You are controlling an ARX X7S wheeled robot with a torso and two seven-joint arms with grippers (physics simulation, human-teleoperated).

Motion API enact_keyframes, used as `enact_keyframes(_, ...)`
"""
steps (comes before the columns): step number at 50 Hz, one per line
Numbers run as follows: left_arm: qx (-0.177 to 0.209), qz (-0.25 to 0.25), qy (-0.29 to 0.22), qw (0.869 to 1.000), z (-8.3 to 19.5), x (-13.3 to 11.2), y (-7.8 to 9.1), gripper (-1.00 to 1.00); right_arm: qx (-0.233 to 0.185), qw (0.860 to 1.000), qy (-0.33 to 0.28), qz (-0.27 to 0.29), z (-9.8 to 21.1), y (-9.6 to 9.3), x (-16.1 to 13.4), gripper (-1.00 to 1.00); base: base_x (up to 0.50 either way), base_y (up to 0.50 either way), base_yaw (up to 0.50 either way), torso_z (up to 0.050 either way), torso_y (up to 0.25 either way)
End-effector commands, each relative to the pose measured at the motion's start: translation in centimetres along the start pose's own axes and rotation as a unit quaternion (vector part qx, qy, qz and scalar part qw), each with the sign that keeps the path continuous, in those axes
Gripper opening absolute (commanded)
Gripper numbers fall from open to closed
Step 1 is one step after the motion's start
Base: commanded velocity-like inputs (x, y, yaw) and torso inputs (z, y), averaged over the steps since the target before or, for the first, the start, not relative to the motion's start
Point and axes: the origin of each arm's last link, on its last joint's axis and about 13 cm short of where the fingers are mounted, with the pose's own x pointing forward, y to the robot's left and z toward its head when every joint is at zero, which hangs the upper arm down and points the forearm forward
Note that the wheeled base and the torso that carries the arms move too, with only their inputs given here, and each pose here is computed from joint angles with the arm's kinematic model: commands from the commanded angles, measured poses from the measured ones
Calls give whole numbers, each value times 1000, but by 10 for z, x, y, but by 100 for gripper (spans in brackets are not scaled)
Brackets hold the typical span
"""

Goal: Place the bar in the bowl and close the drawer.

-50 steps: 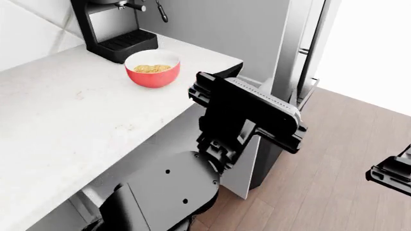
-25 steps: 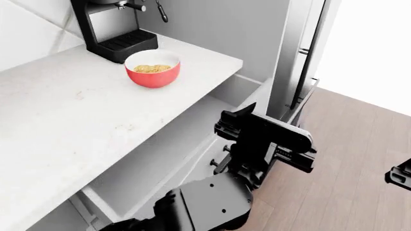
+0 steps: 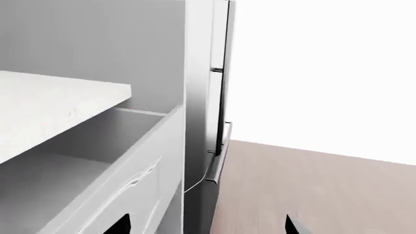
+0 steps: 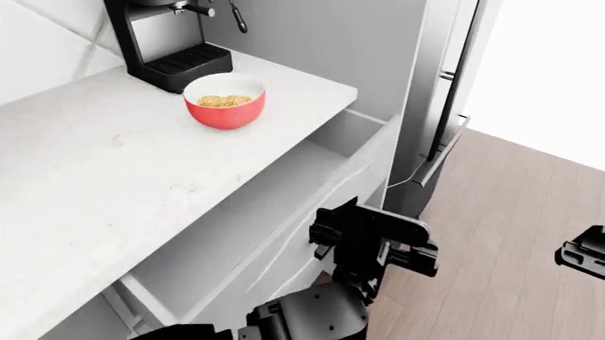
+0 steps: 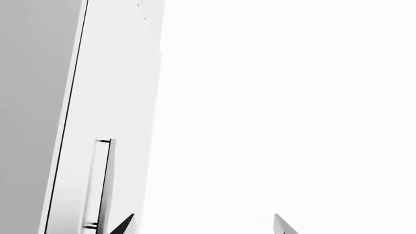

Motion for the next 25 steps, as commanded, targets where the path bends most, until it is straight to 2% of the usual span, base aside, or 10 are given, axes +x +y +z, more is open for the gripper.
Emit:
enact_keyframes(1,3,49,16,999,-24,-3,7,100,-4,1000,6,6,-3,3,-1,100,0,0,0,0,0)
enact_keyframes(9,2,85,23,996,-37,-7,10,100,-7,1000,8,9,-4,5,-1,100,0,0,0,0,0)
enact_keyframes(25,3,101,48,994,-55,-14,13,100,-10,1000,12,13,-7,8,-1,100,0,0,0,0,0)
